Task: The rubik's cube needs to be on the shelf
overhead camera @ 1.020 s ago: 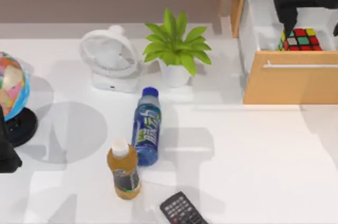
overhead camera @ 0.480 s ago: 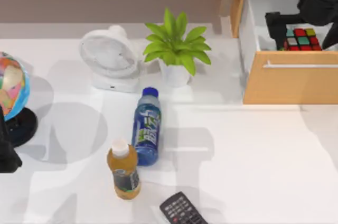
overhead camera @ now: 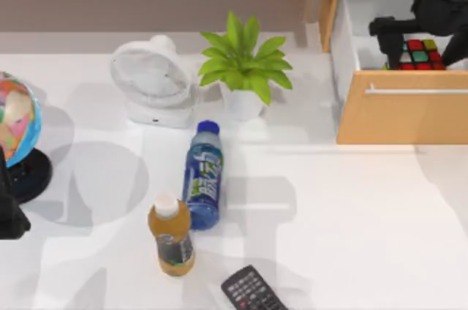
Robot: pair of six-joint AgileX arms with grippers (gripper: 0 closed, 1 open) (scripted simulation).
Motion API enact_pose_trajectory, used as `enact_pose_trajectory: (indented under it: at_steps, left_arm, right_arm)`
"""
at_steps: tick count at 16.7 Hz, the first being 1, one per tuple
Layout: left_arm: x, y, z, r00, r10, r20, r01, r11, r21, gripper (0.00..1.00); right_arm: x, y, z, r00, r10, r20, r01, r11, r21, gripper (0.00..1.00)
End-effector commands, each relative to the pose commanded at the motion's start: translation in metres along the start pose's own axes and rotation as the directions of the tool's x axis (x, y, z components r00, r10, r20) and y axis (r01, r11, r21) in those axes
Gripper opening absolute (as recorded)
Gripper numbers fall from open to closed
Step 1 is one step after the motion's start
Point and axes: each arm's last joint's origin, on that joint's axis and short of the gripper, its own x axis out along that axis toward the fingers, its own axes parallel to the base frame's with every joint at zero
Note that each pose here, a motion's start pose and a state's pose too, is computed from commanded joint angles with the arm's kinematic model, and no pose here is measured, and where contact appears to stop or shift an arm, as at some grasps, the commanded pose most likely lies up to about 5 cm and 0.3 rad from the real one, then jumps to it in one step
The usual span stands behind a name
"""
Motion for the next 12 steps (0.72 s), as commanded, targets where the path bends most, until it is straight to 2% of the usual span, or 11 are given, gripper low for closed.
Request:
enact_pose_trajectory:
  at_steps: [8, 12]
  left_arm:
    - [0.0000, 0.0000, 0.0000, 1.000, 0.000, 0.000, 0.000, 1.000, 0.000, 1.00]
    - [0.0000, 0.0000, 0.0000, 1.000, 0.000, 0.000, 0.000, 1.000, 0.000, 1.00]
  right_arm:
    - [0.0000, 0.0000, 0.0000, 1.000, 0.000, 0.000, 0.000, 1.000, 0.000, 0.02]
    - [0.0000, 0.0000, 0.0000, 1.000, 0.000, 0.000, 0.000, 1.000, 0.000, 0.00]
